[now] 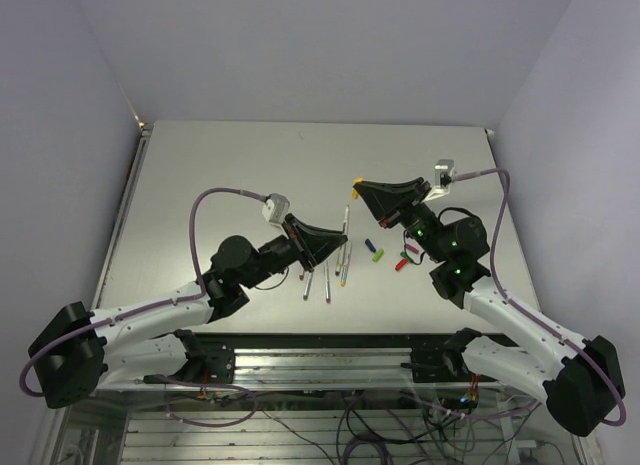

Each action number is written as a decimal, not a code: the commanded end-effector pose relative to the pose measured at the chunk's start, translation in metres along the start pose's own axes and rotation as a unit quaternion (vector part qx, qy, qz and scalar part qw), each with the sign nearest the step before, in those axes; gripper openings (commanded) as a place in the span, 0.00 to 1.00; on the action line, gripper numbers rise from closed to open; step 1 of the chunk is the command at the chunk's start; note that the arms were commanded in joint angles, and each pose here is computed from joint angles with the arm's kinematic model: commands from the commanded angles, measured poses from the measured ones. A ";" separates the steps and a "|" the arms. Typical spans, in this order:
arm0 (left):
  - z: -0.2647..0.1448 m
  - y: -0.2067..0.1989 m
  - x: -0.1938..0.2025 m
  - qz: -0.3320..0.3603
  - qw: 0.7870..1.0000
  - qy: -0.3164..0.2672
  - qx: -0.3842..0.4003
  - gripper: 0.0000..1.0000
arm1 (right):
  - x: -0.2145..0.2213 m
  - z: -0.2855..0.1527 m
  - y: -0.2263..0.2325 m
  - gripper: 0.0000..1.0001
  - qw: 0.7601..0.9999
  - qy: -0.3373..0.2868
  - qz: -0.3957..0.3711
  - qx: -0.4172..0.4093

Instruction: Insert the pens into the pen caps

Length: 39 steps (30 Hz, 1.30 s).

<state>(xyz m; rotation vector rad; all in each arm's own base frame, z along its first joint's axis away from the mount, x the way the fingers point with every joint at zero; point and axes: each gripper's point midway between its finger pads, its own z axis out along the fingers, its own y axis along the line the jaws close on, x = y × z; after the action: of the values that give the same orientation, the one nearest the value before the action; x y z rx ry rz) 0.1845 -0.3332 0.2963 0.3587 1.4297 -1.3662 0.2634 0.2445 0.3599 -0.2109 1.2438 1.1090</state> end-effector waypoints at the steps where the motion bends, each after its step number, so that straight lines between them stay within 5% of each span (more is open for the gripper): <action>1: 0.003 -0.009 -0.012 -0.006 0.999 -0.030 0.017 0.07 | -0.010 -0.001 0.017 0.00 0.999 -0.031 0.020 -0.039; 39: 0.003 0.008 0.003 -0.010 1.000 -0.004 -0.023 0.07 | 0.004 -0.001 0.021 0.00 0.996 -0.015 0.064 -0.057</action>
<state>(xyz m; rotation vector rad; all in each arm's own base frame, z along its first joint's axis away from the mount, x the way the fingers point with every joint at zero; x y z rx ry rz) 0.1910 -0.3353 0.2866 0.3199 1.4712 -1.3499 0.2513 0.2554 0.3579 -0.1963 1.2154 1.2699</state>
